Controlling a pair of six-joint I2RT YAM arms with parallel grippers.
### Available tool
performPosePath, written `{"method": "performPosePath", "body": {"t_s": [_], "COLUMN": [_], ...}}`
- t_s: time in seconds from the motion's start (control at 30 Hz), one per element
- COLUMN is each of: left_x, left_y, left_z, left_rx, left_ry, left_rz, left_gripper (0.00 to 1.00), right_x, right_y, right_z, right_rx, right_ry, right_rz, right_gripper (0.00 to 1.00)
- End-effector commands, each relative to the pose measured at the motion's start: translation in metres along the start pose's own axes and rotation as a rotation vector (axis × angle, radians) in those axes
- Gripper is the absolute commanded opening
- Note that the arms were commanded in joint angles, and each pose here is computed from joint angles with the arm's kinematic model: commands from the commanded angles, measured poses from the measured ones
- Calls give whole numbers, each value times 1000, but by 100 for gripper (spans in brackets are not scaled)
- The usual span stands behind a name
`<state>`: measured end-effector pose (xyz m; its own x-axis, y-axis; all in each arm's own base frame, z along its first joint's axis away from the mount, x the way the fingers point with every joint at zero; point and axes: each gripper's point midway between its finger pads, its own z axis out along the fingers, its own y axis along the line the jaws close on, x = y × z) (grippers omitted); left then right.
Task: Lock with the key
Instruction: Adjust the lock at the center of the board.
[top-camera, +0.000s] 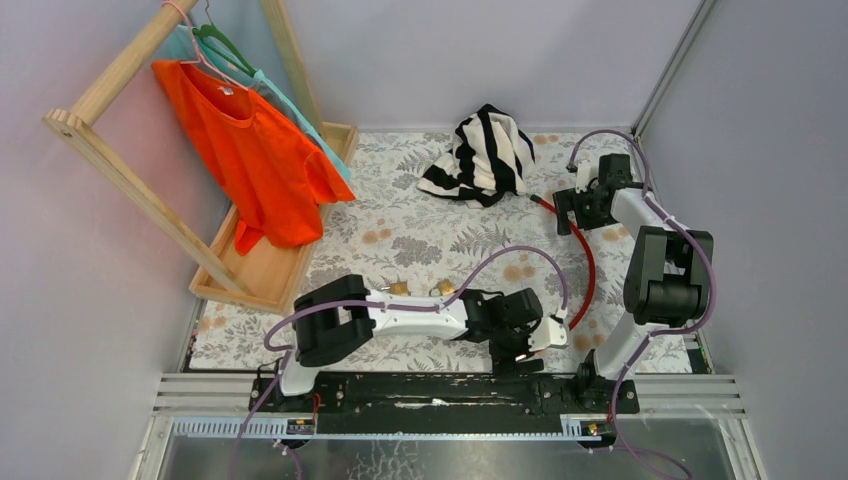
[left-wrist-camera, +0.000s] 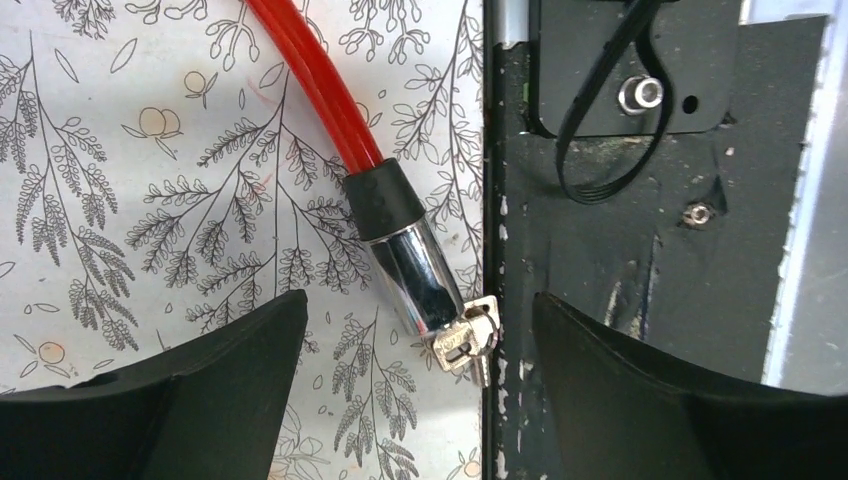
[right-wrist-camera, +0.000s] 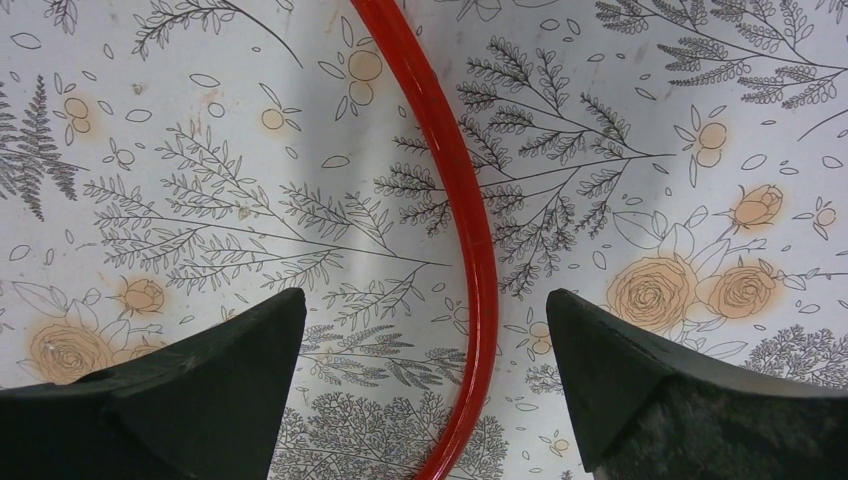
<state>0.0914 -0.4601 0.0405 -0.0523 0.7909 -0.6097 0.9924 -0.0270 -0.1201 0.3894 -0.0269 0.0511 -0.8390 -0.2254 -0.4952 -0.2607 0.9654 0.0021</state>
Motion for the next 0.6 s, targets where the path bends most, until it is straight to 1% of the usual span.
{"method": "performPosePath", "body": {"t_s": [0.0, 0.13, 0.3, 0.43, 0.57], "left_x": [-18, -14, -11, -5, 10], "left_y": [16, 27, 44, 61, 89], "left_z": [8, 12, 10, 4, -10], "left_rx": [-87, -126, -157, -176, -205], "left_ry": [-64, -53, -41, -32, -20], "left_rz": [23, 61, 86, 88, 54], "left_gripper": [87, 78, 69, 65, 64], "right_x": [-13, -14, -20, -27, -30], "right_y": [3, 1, -4, -5, -6], "right_z": [-4, 4, 19, 31, 42], "right_rx": [-25, -38, -60, -100, -133], "right_ry": [-50, -29, -6, 11, 31], "right_rz": [4, -17, -63, -103, -137], "right_gripper": [97, 95, 90, 86, 82]}}
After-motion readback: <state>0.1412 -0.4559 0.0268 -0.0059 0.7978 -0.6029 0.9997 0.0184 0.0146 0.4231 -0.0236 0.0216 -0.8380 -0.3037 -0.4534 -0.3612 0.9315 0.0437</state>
